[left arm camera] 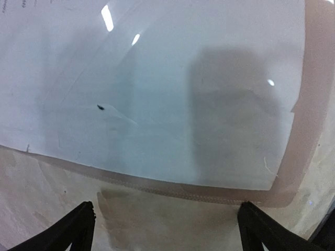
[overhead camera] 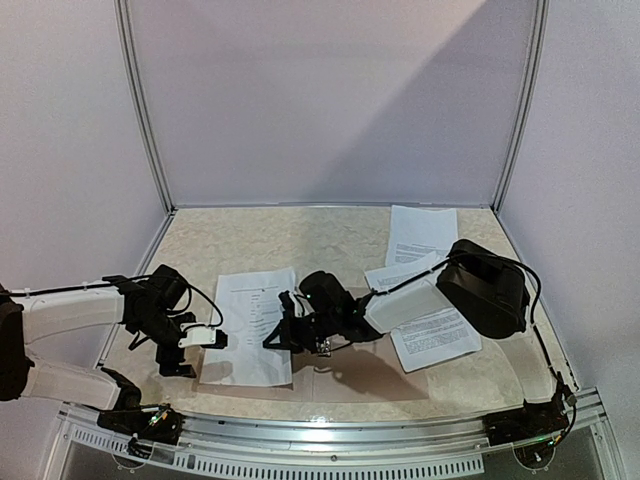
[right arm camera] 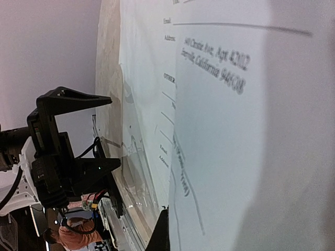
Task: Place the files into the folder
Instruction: Insert the folder to form pockets on the folder.
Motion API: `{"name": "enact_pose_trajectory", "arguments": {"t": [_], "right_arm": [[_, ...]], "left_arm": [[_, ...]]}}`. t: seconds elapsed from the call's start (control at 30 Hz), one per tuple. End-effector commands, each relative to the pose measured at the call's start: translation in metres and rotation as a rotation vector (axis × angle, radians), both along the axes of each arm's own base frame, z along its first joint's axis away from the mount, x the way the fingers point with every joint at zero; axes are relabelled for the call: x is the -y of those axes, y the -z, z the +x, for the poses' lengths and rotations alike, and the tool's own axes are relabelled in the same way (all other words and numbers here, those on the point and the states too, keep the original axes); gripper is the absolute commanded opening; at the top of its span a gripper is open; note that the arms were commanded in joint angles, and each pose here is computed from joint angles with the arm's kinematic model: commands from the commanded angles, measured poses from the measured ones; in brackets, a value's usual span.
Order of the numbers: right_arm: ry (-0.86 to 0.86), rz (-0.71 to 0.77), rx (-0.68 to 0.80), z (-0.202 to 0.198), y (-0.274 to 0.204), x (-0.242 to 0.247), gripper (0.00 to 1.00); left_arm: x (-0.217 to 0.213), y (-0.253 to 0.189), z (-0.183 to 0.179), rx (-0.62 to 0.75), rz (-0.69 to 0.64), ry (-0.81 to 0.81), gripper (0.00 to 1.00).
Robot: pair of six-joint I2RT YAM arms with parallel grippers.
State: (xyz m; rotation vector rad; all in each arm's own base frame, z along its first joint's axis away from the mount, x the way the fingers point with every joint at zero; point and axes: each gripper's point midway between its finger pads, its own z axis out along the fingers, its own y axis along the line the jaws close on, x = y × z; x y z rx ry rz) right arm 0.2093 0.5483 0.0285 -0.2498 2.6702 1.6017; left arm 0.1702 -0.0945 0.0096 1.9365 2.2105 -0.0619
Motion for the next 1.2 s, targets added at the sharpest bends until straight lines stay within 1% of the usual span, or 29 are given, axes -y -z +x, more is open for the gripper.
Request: {"name": "enact_pose_trajectory", "arguments": {"t": [0.0, 0.27, 0.43, 0.67, 0.87, 1.17], "right_arm": [[0.057, 0.029, 0.011, -0.001, -0.017, -0.004, 0.0], [0.023, 0.003, -0.046, -0.016, -0.011, -0.003, 0.0], [-0.014, -0.005, -0.029, -0.022, -0.015, -0.004, 0.0], [-0.045, -0.005, -0.058, -0.032, -0.011, -0.006, 0.0], [-0.047, -0.015, -0.047, -0.034, -0.014, -0.01, 0.0], [-0.096, -0.084, -0.016, -0.039, -0.006, -0.001, 0.0]], "left_arm": [[0.001, 0.018, -0.014, -0.034, 0.002, 0.02, 0.97], [0.0, 0.018, -0.013, -0.027, 0.005, 0.017, 0.97], [0.0, 0.017, -0.012, -0.021, 0.005, 0.018, 0.97], [0.0, 0.018, -0.012, -0.02, 0.007, 0.015, 0.97], [0.0, 0.017, -0.012, -0.019, 0.006, 0.013, 0.97], [0.0, 0.017, -0.011, -0.012, 0.006, 0.006, 0.97]]}}
